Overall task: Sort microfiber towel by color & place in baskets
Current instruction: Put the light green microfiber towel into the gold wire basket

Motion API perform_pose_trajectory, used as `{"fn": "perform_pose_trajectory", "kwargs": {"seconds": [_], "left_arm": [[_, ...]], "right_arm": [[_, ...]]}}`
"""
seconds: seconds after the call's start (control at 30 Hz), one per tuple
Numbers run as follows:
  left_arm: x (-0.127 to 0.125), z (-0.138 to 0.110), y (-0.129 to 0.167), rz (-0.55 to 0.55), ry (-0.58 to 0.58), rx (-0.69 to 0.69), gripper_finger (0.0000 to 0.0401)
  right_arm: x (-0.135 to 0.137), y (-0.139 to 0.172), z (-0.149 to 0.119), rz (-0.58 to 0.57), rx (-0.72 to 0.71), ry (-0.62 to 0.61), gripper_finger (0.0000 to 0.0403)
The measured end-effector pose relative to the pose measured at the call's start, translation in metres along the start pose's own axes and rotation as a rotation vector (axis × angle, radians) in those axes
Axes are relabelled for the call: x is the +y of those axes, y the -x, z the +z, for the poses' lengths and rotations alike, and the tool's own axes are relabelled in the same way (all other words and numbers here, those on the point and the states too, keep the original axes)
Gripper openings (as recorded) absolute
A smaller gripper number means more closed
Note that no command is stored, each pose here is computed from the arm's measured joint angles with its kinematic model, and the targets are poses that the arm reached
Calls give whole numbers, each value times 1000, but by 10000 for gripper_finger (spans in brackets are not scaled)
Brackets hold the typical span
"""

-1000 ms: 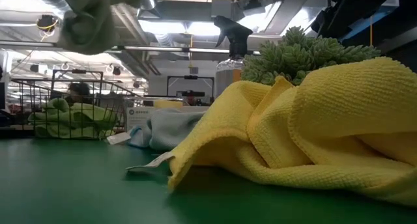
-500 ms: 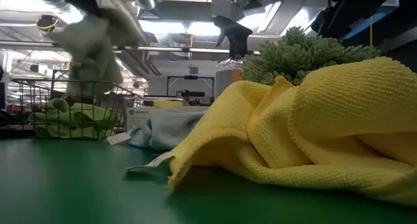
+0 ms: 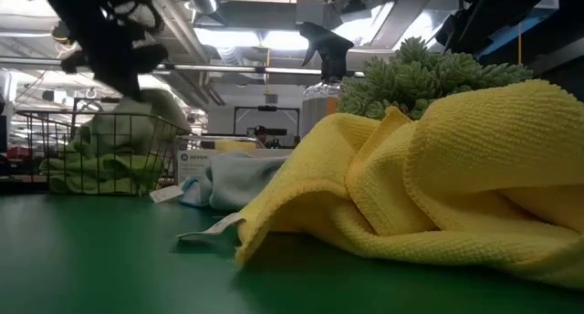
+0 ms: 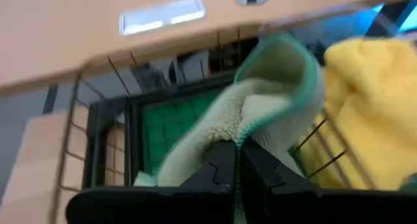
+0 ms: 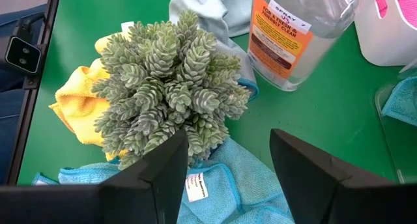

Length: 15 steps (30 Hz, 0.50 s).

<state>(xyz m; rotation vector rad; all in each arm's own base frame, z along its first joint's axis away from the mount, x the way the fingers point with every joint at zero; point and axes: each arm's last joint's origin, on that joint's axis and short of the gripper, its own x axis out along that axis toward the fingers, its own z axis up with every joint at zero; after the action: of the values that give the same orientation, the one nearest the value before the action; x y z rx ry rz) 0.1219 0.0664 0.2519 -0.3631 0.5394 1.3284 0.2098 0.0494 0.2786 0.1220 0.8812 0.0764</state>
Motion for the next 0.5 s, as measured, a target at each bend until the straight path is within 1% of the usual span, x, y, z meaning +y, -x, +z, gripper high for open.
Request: {"fn": "perform_pose_trajectory", "kwargs": {"seconds": [0.23, 0.37, 0.5], "left_arm": [[2, -21, -21, -25, 20, 99, 2], [4, -28, -26, -28, 13, 132, 17], [4, -29, -26, -26, 12, 133, 35]], "right_arm": [[0, 0, 0, 0, 0, 0, 215], [0, 0, 0, 0, 0, 0, 215], [0, 0, 0, 0, 0, 0, 215]]}}
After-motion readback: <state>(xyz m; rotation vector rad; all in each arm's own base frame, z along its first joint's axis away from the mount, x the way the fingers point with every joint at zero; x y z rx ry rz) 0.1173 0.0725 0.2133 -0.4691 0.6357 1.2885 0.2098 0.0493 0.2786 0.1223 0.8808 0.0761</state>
